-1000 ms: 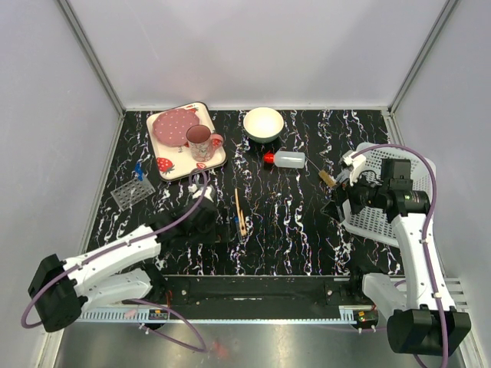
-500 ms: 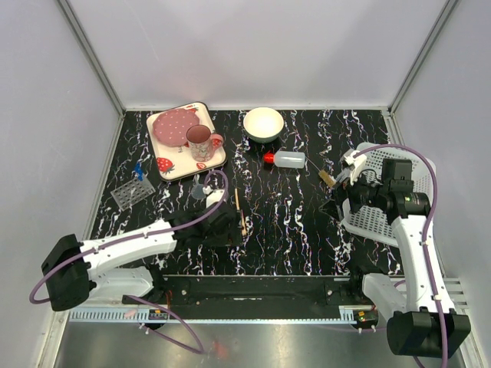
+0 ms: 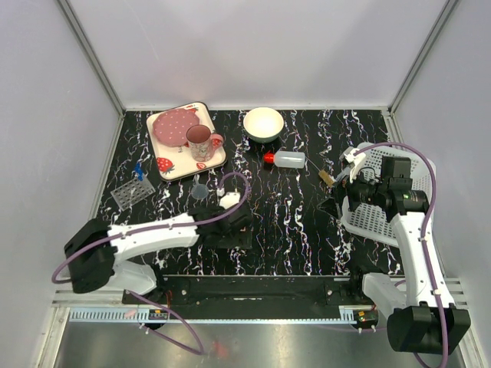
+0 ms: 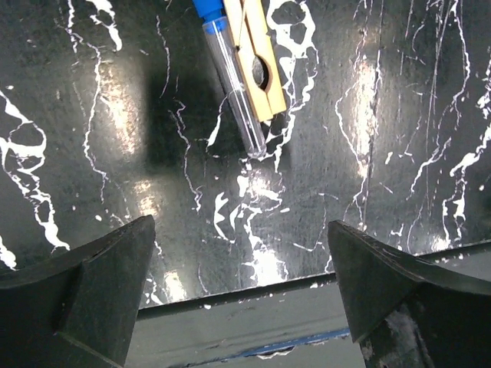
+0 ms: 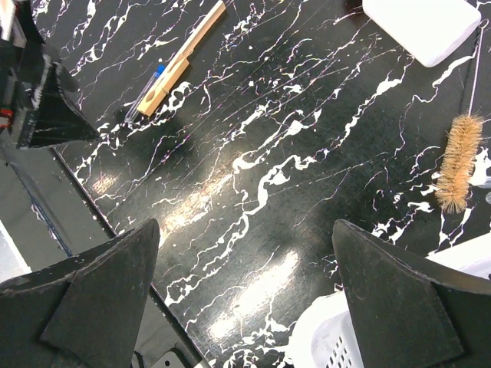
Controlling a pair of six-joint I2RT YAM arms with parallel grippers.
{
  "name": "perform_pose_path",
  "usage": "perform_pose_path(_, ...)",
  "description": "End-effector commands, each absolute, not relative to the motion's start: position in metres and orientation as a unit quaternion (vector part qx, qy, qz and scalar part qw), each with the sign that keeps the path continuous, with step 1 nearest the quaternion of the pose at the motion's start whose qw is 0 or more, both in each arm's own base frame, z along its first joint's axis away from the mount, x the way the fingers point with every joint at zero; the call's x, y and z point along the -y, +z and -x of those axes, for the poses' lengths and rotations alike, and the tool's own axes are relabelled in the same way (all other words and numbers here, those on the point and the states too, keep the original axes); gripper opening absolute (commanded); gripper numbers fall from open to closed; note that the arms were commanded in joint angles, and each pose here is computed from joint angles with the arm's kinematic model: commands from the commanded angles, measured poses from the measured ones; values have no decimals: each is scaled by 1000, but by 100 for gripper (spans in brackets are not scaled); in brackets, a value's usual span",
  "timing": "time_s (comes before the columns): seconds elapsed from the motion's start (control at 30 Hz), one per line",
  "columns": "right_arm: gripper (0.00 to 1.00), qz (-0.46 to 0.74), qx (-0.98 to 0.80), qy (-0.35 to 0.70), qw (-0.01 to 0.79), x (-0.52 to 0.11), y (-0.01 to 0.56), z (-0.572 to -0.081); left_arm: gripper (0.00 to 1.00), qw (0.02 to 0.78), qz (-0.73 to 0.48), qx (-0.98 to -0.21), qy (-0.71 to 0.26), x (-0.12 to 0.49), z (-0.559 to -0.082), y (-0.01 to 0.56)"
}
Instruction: Organize the chemistry lab equipment
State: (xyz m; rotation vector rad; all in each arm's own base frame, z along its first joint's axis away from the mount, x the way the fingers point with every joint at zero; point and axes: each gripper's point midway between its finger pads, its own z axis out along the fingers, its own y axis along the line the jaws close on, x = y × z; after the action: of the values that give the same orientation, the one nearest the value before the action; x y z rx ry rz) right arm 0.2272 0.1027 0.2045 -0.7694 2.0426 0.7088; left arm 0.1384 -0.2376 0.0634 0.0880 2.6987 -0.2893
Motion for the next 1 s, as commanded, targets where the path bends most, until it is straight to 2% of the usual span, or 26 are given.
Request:
perform_pose_path(0.0,100,308,-800,292,424,-106,208,-233,94,229,-33,-969,-90,255,-154,68)
perform_pose_path(0.33,100,309,-798,296,424,-107,207,-233,77,221,-23,-975,-7,255,-167,46)
perform_pose_path(0.97,100,306,-801,296,422,-107,203,-231,53,203,-15,-979,11,247,-183,25)
